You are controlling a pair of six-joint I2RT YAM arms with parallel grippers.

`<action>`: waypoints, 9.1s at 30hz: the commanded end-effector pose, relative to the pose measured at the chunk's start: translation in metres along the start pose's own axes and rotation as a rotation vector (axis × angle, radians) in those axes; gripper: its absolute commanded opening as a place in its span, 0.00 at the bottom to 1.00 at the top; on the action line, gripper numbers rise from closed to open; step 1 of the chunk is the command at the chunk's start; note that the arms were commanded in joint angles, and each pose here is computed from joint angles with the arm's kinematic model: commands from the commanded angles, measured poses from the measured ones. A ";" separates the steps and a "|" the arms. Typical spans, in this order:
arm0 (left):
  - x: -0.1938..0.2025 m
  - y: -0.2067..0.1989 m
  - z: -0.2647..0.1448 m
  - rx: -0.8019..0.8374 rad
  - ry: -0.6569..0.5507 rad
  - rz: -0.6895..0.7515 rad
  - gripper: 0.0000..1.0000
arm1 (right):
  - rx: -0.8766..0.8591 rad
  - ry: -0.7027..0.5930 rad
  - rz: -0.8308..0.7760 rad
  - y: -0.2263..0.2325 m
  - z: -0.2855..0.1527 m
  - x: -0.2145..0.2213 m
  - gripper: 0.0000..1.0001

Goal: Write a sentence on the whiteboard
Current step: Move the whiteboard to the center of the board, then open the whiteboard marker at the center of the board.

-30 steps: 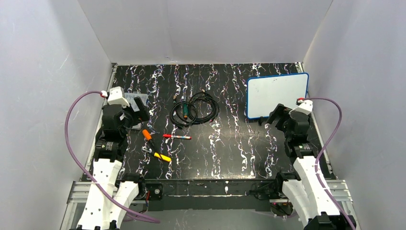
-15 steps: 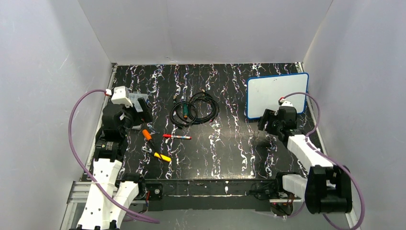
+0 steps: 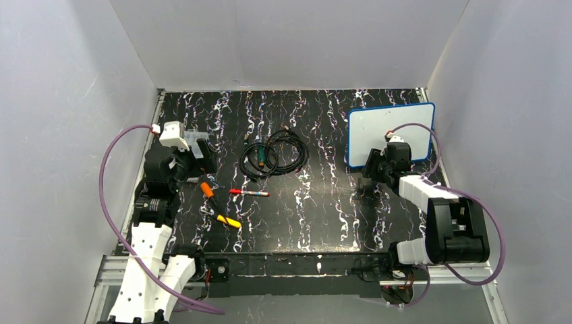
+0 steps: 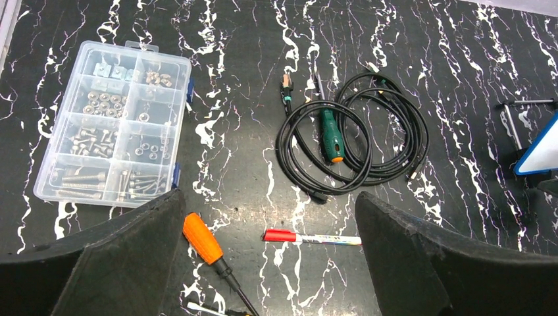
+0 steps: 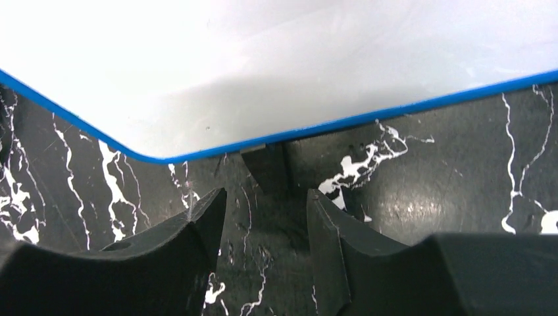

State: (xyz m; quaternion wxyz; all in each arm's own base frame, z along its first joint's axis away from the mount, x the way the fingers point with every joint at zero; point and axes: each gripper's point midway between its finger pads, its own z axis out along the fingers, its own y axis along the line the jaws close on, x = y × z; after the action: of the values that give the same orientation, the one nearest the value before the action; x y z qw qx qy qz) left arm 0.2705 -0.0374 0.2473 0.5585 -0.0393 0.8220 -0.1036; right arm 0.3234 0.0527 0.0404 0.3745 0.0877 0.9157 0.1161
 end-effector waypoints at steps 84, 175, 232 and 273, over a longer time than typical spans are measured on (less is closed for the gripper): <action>0.009 -0.013 0.000 0.096 0.023 0.045 0.99 | -0.758 0.002 -0.738 0.320 -0.080 0.123 0.50; 0.176 -0.203 -0.137 1.308 0.422 0.637 0.00 | -1.168 0.629 -0.654 0.257 -0.269 0.114 0.46; 0.151 -0.205 -0.130 1.394 0.457 0.449 0.00 | -1.373 0.498 -0.401 0.291 -0.270 0.112 0.32; 0.141 -0.184 -0.106 1.178 0.364 0.532 0.00 | -1.423 0.354 -0.432 0.257 -0.289 0.083 0.01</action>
State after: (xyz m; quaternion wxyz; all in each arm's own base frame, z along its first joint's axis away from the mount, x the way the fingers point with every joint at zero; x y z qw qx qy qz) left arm 0.0944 -0.2433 0.2073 0.3312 0.5101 0.6526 -0.4519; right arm 0.0857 0.3025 0.2446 0.1975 -0.3515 0.6839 0.6081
